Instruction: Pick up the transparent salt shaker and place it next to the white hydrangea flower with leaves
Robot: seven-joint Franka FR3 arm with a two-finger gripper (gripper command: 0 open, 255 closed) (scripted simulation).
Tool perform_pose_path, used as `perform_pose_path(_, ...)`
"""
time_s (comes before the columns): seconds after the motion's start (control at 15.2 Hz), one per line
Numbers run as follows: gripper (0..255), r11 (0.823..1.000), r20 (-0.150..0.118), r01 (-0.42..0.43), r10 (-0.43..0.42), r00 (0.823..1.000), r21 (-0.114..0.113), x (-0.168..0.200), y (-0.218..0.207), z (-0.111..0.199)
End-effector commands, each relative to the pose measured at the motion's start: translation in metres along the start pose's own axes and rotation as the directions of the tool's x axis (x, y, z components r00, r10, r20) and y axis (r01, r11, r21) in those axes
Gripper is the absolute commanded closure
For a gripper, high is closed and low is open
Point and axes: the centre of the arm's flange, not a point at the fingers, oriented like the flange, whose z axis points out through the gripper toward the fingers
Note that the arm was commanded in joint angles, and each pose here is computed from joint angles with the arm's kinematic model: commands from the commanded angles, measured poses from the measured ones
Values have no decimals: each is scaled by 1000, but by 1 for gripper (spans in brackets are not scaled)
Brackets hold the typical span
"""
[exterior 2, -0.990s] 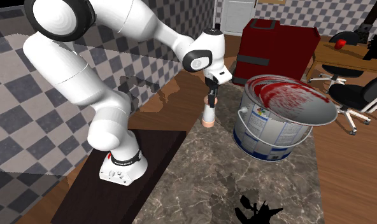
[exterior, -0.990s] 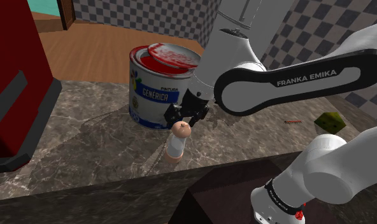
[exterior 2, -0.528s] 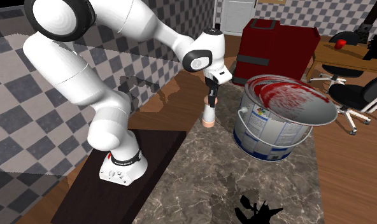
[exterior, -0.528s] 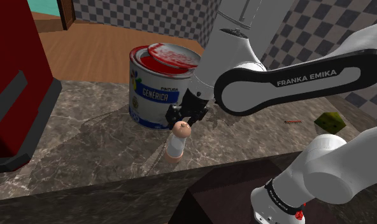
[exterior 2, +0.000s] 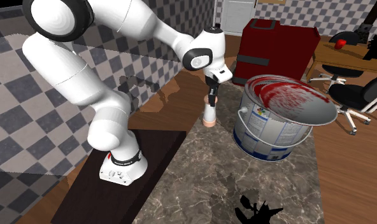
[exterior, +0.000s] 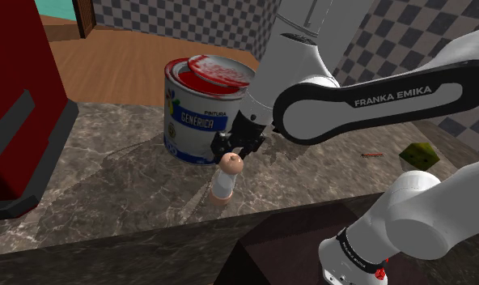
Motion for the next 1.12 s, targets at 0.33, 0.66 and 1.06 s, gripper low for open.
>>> perform_pose_path(0.33, 255, 1000, 0, 0, 0, 1000, 0, 3, -5, -36)
perform_pose_path(0.66, 255, 1000, 0, 0, 0, 1000, 0, 5, -9, -62)
perform_pose_path(1.06, 255, 1000, 0, 0, 0, 1000, 0, 8, -13, -93)
